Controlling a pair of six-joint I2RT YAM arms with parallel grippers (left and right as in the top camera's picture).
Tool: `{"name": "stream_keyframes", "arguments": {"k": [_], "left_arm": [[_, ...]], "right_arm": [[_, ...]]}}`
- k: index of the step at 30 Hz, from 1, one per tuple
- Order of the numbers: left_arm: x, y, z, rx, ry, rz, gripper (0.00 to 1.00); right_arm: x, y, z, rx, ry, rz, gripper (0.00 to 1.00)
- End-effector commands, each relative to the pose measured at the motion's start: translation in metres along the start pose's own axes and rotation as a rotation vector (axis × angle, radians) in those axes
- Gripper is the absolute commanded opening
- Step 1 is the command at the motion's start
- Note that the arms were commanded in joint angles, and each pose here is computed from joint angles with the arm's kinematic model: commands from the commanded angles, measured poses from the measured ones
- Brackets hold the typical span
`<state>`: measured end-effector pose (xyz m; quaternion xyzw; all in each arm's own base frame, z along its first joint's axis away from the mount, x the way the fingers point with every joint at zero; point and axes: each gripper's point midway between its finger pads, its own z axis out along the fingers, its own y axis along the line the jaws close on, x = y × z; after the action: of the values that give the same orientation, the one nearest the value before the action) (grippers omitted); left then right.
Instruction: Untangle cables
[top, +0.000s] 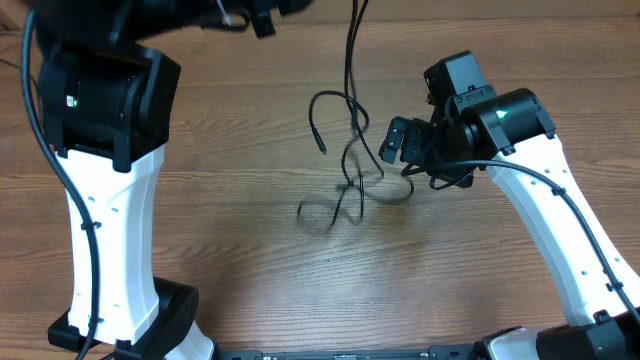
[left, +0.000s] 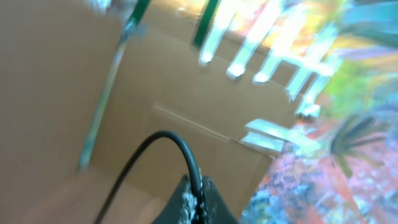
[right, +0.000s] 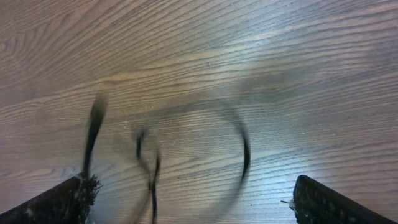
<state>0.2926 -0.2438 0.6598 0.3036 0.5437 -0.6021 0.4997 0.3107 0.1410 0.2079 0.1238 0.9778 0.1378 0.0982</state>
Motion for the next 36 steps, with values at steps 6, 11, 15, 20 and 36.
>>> {"name": "stream_keyframes", "arguments": {"k": [6, 11, 15, 20, 36], "left_arm": [[-0.066, -0.026, -0.015, -0.008, -0.298, -0.058, 0.04], [-0.035, 0.076, -0.031, -0.476, -0.269, -0.053, 0.04], [0.002, 0.15, -0.082, -0.932, -0.231, -0.114, 0.04], [-0.001, 0.147, -0.08, -0.905, -0.273, -0.179, 0.04], [0.119, 0.165, -0.128, -1.24, -0.226, -0.902, 0.04]], "right_arm": [[0.002, 0.001, 0.001, 0.0, 0.006, 0.002, 1.0], [0.007, -0.003, 0.001, 0.014, 0.024, 0.005, 1.0], [0.008, -0.004, 0.001, 0.018, 0.031, 0.007, 1.0], [0.016, 0.018, 0.0, -0.106, 0.079, -0.121, 1.0], [0.004, 0.138, -0.109, -0.688, -0.248, -0.67, 1.0]]}}
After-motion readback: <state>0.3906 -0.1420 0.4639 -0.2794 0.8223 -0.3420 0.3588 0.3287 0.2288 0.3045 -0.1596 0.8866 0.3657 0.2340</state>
